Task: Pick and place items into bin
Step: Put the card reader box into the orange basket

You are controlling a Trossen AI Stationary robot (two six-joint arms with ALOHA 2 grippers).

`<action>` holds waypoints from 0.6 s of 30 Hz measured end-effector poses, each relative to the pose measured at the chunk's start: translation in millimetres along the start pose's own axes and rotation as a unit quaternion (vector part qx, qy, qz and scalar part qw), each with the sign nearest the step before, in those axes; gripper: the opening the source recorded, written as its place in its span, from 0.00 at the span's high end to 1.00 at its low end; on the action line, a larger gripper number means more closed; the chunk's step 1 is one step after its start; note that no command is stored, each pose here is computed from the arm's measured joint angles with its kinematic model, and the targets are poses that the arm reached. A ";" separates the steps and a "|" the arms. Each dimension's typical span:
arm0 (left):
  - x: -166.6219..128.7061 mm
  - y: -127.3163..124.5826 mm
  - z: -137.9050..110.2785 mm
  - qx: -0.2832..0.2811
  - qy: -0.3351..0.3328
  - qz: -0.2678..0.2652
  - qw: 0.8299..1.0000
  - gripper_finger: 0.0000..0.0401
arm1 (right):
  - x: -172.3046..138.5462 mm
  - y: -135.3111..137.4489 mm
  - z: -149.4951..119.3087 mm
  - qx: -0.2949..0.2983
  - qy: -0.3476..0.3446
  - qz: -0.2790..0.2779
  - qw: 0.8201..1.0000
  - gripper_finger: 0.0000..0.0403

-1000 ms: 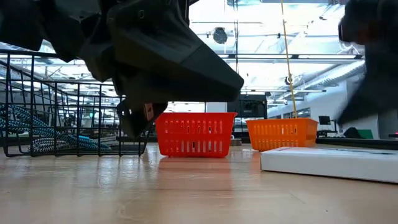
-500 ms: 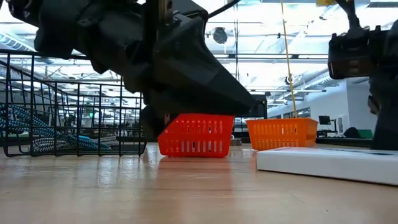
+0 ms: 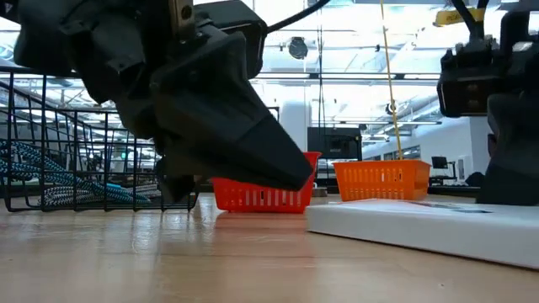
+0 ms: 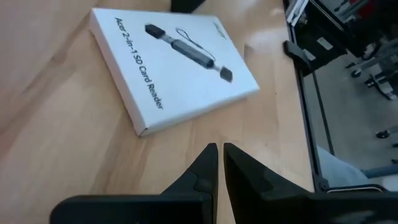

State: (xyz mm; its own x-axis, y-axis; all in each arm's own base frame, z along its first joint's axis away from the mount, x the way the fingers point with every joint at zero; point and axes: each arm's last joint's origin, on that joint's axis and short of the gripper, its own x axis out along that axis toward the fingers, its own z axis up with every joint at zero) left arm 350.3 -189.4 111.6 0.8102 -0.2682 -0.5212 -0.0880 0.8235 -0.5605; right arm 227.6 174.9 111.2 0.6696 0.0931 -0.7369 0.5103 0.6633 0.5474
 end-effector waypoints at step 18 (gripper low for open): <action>-0.3 6.1 -5.3 -0.007 0.029 0.030 0.999 0.92 | 26.5 6.8 -2.7 0.000 -0.030 0.070 0.997 1.00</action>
State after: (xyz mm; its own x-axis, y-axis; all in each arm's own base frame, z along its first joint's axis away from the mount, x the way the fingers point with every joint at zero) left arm 346.4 -187.0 104.9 0.7685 -0.2479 -0.5899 -0.1430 0.8320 -0.5360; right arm 247.4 183.9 94.3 0.7660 0.1402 -0.6274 0.4089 0.6468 0.6438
